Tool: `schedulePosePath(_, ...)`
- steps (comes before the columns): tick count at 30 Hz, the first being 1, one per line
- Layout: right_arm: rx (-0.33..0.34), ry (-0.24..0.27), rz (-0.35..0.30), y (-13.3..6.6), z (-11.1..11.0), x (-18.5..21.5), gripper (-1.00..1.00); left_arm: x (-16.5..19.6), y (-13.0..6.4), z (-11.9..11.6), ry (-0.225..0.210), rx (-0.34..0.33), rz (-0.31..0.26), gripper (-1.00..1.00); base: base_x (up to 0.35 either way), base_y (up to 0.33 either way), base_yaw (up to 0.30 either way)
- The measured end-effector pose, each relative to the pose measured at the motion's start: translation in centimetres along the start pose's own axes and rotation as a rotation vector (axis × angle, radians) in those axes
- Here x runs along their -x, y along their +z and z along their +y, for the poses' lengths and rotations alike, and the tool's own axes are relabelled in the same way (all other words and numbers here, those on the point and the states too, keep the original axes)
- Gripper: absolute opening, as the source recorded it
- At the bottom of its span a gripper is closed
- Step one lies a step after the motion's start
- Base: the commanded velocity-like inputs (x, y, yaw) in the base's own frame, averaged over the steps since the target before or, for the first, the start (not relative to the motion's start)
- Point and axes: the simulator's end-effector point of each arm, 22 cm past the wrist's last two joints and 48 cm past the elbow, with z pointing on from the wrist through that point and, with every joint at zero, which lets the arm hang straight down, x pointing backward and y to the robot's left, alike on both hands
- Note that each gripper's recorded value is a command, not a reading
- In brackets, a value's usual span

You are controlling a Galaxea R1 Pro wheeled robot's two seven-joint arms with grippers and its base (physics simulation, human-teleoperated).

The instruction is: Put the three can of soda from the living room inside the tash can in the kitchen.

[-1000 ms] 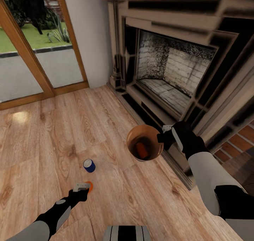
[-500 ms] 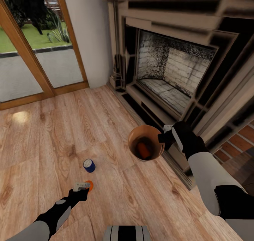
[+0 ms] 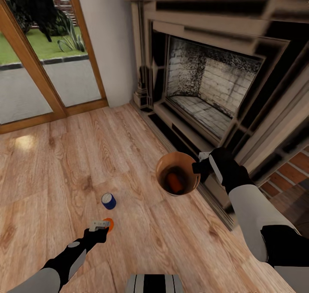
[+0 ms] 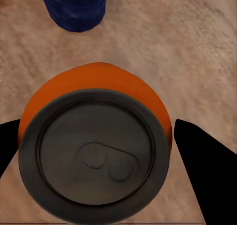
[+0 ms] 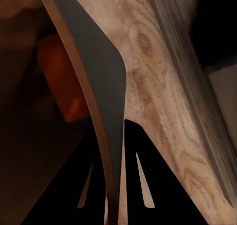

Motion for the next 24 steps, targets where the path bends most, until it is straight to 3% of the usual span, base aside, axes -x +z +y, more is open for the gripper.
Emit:
schedulePosePath(13, 0.001, 0.000, 0.000, 0.0, 0.0, 0.0, -1.00, 0.0, 0.0, 0.1, 0.000, 0.005, 0.001, -1.00, -0.276, 0.000, 0.000)
schedulePosePath(19, 0.002, 0.003, 0.002, 0.0, 0.0, -0.1, -1.00, 0.2, 0.0, 0.1, 0.002, 0.005, -0.005, -1.00, -0.057, 0.000, 0.000)
schedulePosePath(24, -0.002, 0.000, -0.016, -1.2, 0.0, 0.5, -1.00, 3.4, -0.4, -0.3, 0.010, -0.006, -0.075, -1.00, -0.006, 0.000, 0.000)
